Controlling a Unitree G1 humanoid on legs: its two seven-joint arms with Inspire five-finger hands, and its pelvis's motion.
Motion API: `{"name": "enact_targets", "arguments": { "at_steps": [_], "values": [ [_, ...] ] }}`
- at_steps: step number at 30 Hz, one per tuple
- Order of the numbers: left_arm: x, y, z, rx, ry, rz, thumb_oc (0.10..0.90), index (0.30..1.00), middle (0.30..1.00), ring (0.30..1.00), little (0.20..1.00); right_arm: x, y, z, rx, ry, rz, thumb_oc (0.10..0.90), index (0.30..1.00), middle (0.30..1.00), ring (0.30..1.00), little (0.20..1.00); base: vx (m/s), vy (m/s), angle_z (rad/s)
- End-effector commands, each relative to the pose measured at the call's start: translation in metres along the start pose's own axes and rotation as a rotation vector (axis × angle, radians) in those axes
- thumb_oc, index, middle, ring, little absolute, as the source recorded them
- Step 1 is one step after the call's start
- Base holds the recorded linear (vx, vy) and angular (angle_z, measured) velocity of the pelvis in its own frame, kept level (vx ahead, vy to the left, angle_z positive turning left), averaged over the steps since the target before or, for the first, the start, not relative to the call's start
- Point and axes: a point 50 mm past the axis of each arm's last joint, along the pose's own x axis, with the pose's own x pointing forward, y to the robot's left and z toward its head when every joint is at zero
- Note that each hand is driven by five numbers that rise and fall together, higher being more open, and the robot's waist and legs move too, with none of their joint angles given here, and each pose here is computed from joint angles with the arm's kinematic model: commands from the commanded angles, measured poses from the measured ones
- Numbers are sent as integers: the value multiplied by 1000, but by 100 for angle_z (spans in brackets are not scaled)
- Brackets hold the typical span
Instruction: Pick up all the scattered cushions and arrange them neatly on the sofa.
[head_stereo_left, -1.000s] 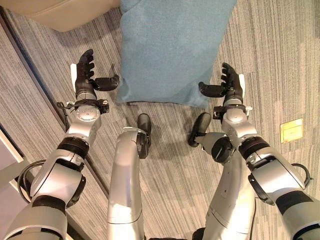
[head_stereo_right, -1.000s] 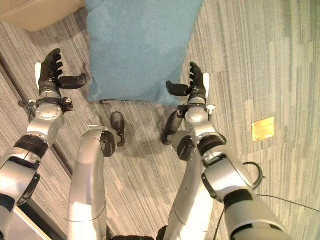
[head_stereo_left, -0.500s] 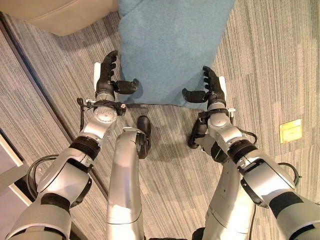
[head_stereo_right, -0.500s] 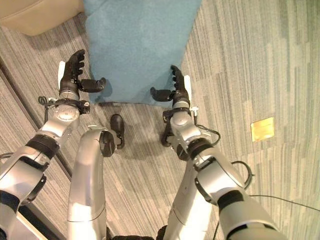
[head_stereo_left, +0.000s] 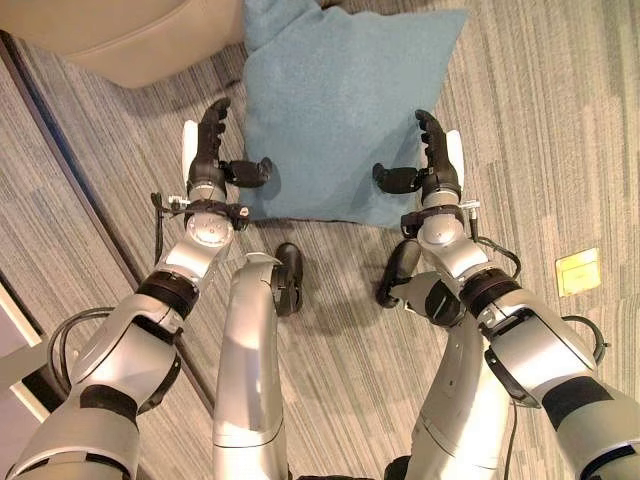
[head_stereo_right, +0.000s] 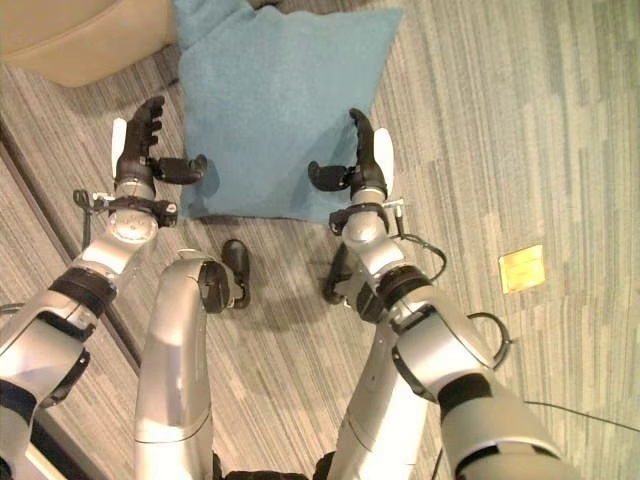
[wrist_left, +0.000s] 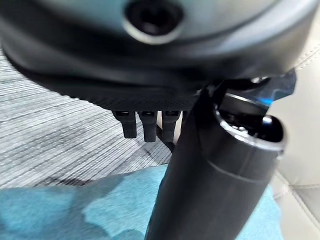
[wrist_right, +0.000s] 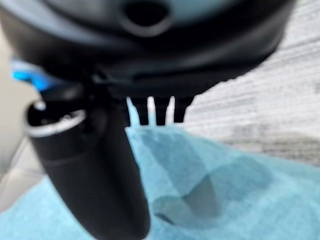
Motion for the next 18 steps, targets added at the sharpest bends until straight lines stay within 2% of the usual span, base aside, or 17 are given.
{"name": "enact_targets", "arguments": {
  "at_steps": [1, 5, 6, 12, 18],
  "values": [
    [0, 9, 8, -85, -53, 59, 800, 900, 900, 900, 900, -2, 4, 13, 43, -69, -11, 800, 900, 900, 900, 900, 120, -13, -8],
    [-6, 17, -7, -55, -25, 39, 800, 900, 900, 900, 900, -5, -6, 3, 37, -62, 6, 800, 900, 900, 900, 900, 98, 14, -5],
    [-14, 19, -21, -77, 13, 48, 800, 900, 900, 900, 900, -11, -10, -2, 18, -76, 33, 800, 900, 900, 900, 900, 95, 67, -11],
    [-18, 30, -38, -156, 95, 76, 800, 900, 900, 900, 900, -10, -24, -6, -4, -82, 39, 800, 900, 900, 900, 900, 34, 68, -6],
    [-17, 19, -39, -216, 135, 8, 800, 900, 900, 900, 900, -12, -13, -16, 77, 20, 151, 800, 900, 900, 900, 900, 1, 52, -9]
  ]
}}
